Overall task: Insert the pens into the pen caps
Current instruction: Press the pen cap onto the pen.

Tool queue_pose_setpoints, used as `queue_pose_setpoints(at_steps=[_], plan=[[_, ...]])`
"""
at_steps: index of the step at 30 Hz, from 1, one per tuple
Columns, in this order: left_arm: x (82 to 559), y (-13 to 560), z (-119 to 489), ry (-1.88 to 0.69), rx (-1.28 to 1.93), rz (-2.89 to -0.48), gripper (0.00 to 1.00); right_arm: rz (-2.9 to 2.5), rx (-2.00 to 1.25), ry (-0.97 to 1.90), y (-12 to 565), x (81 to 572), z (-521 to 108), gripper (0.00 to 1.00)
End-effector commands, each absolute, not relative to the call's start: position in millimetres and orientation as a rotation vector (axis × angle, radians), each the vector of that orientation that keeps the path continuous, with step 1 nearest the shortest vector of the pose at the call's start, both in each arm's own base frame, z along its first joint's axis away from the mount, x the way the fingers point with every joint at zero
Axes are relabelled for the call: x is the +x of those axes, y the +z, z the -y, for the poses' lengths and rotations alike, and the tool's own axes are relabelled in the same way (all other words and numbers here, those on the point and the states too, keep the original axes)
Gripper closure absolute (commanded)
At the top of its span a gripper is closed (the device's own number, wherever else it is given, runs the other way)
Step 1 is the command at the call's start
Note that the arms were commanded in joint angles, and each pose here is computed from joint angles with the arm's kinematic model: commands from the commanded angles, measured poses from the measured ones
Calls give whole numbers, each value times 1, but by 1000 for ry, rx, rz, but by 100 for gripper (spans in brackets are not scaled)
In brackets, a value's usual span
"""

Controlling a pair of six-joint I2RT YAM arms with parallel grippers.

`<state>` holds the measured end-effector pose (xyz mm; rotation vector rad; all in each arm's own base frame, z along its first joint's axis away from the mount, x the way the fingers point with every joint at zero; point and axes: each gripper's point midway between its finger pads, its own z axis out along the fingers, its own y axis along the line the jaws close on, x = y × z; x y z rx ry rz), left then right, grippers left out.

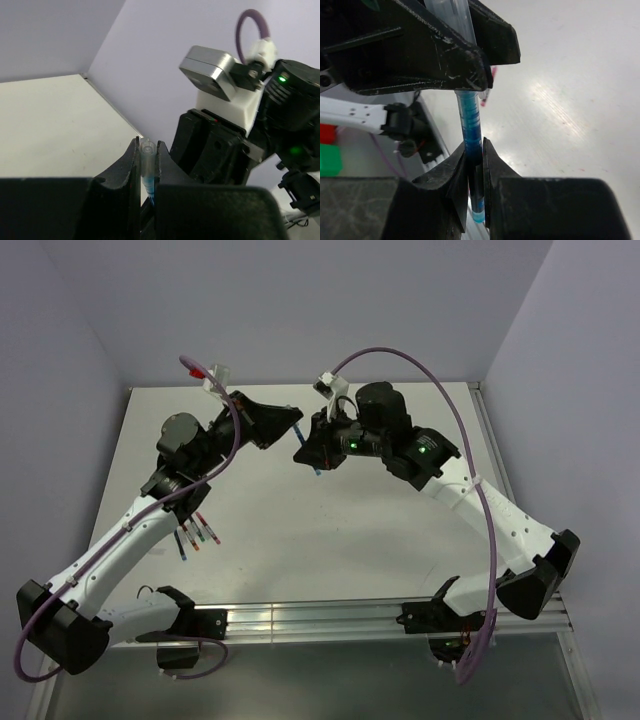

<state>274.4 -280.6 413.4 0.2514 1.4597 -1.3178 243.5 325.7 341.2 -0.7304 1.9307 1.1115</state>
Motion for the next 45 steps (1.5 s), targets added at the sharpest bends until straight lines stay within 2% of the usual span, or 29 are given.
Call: queue_pose_setpoints(at_steps=[1, 10, 14, 23, 45], plan=[[227, 362, 308, -1410, 395, -1714, 100, -1600, -389, 809, 449, 307, -293, 100], [246, 345, 311, -1324, 148, -1879, 100, -1618, -265, 592, 445, 323, -287, 100], [239, 341, 314, -1342, 182, -1890, 100, -1620, -289, 594, 445, 324, -293, 100], [204, 341, 320, -1448, 424, -1839, 100, -1586, -439, 832, 455, 309, -307, 100], [141, 346, 323, -1750, 765, -1651, 100, -1434, -524, 1274, 479, 298, -273, 100]])
